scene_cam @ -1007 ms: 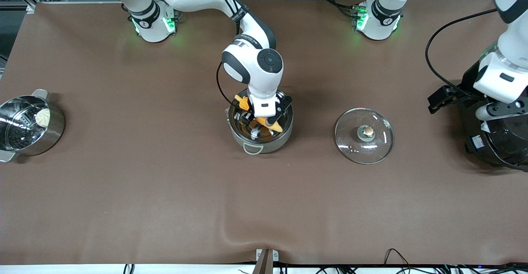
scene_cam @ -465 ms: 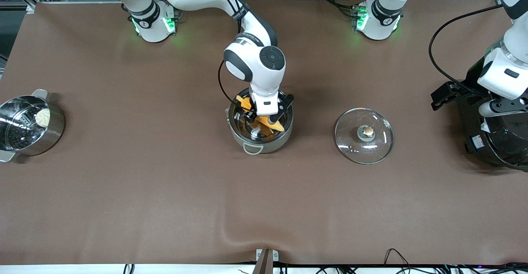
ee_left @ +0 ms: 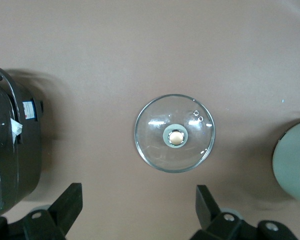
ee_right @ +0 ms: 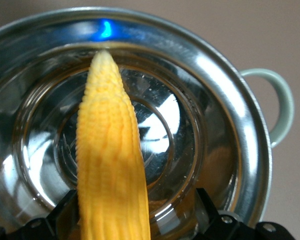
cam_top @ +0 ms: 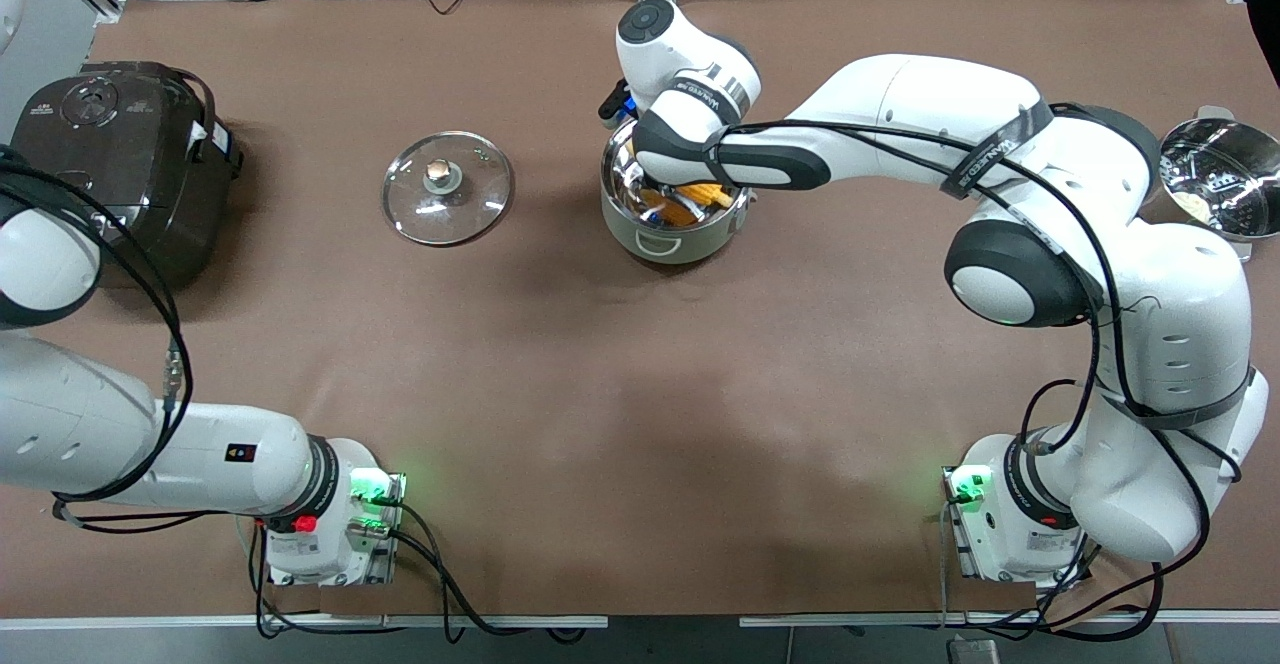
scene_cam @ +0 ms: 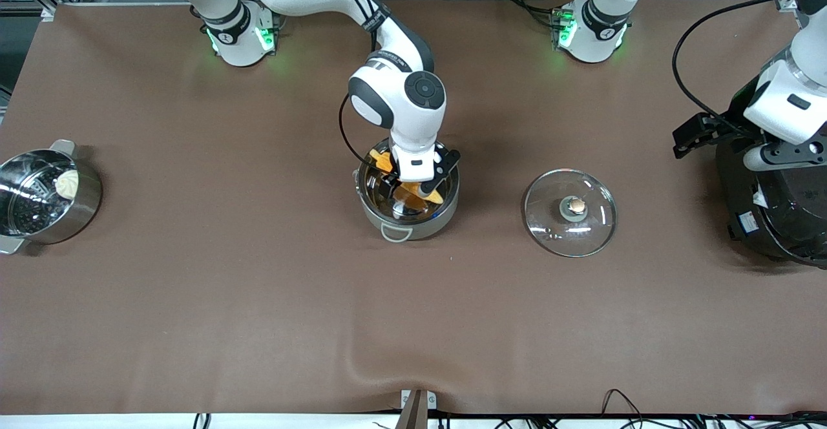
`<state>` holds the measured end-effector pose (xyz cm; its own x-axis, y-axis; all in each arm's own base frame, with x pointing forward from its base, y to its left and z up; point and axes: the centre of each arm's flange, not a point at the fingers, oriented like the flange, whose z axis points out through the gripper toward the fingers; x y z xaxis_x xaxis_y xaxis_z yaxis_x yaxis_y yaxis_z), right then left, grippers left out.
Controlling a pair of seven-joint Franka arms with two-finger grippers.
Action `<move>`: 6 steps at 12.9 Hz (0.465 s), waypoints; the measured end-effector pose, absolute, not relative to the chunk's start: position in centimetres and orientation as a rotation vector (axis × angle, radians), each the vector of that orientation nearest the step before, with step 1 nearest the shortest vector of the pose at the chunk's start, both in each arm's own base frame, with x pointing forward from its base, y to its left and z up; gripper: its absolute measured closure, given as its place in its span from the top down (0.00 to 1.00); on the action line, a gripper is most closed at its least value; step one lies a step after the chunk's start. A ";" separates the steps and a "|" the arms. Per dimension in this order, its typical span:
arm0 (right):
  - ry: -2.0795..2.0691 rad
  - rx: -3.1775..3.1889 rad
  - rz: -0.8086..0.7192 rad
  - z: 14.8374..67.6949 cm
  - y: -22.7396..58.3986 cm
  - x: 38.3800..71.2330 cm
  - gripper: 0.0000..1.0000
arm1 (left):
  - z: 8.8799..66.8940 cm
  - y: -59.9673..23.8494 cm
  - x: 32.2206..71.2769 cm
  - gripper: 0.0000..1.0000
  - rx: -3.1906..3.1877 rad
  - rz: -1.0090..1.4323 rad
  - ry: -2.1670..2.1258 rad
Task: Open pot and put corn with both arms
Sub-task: 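Lower the corn into the pot and open the right gripper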
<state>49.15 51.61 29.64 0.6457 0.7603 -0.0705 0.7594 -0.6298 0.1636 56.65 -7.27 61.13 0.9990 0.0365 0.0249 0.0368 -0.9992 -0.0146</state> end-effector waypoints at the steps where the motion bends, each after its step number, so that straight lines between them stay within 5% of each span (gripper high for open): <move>1: 1.213 2.702 0.010 30.3 51.5 49.4 1.00 | 61.2 -7.1 56.7 1.00 -3.126 -0.038 -0.038; 6: 1.010 2.829 0.008 36.5 46.8 53.0 1.00 | 61.1 -6.6 56.5 1.00 -3.123 -0.008 0.039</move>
